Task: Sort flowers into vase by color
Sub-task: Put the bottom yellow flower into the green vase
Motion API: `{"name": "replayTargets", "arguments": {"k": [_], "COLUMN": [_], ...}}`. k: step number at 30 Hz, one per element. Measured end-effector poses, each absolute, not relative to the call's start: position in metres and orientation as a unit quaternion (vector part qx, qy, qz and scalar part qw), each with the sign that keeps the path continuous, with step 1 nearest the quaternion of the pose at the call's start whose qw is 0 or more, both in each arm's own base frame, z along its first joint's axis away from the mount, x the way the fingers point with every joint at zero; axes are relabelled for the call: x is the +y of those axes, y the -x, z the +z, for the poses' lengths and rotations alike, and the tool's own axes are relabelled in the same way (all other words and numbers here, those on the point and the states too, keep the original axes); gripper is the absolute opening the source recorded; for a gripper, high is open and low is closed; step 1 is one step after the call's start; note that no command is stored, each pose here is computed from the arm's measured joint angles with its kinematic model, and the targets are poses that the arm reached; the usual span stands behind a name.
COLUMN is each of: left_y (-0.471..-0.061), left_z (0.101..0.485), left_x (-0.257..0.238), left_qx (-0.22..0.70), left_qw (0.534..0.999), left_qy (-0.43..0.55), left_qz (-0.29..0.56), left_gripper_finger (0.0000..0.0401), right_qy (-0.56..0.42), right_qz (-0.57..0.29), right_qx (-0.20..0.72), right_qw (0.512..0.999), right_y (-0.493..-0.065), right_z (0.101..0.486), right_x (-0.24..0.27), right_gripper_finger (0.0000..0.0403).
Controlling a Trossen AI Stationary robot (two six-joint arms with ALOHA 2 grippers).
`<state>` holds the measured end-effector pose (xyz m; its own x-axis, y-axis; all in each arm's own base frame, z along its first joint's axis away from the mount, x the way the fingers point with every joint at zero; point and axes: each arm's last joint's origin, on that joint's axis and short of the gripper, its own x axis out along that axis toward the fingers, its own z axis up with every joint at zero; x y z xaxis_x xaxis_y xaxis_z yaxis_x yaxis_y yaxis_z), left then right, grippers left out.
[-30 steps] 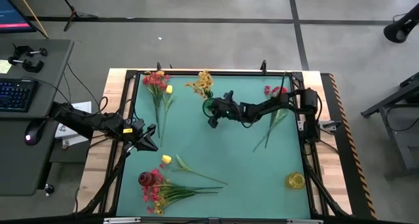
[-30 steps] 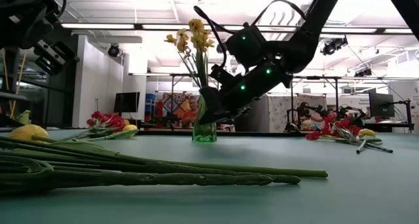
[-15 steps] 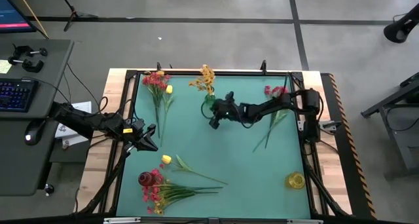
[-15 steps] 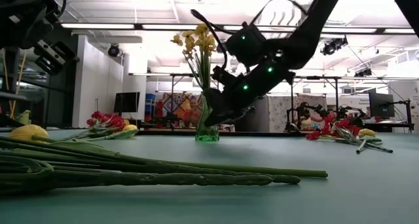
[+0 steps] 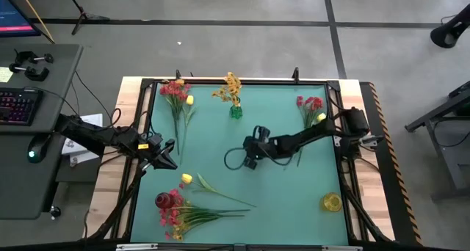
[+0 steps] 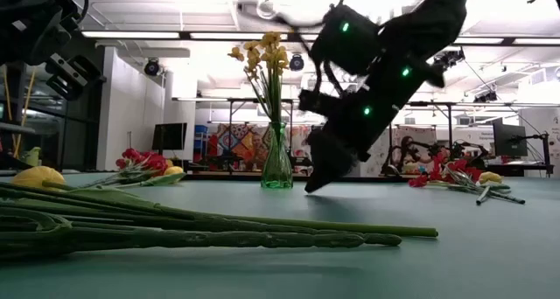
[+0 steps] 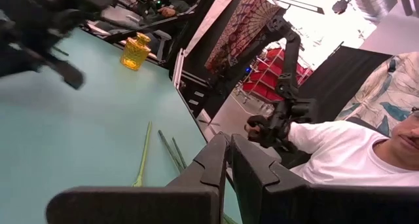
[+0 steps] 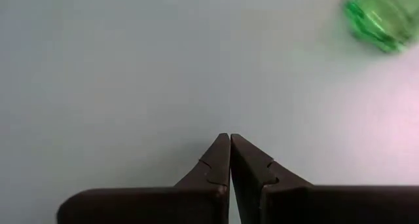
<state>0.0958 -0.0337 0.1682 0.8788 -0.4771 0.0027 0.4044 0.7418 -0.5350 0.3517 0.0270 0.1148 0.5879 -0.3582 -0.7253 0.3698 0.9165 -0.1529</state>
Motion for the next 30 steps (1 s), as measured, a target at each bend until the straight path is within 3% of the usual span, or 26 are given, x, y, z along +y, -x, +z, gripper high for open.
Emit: {"name": "replayTargets", "arguments": {"k": [3,8,12,16,24,30], "left_y": [-0.096,-0.096,-0.096,-0.096,-0.096,-0.096], "left_z": [0.168,0.168,0.168,0.168,0.168,0.168], "left_x": [-0.034,-0.034,-0.034,-0.034,-0.034,-0.034], "left_qx": [0.067,0.067,0.067,0.067,0.067,0.067], "left_qw": [0.931,0.931,0.931,0.931,0.931,0.931], "left_qy": [0.270,0.270,0.270,0.270,0.270,0.270], "left_qz": [-0.237,-0.237,-0.237,-0.237,-0.237,-0.237], "left_gripper_finger": [0.0012,0.0012,0.0012,0.0012,0.0012,0.0012], "right_qy": [-0.034,-0.100,-0.084,-0.031,0.017,-0.012], "right_qz": [-0.131,0.064,0.118,0.141,0.177,0.227], "right_qx": [0.368,0.252,0.210,0.225,0.303,0.326], "right_qw": [0.920,0.961,0.967,0.964,0.936,0.918], "right_y": [-0.359,-0.372,-0.376,-0.386,-0.413,-0.431], "right_z": [0.121,0.143,0.162,0.174,0.180,0.186], "right_x": [0.046,0.086,0.120,0.157,0.196,0.209], "right_gripper_finger": [0.0000,0.0000,0.0010,0.0054,0.0187,0.0221]}}
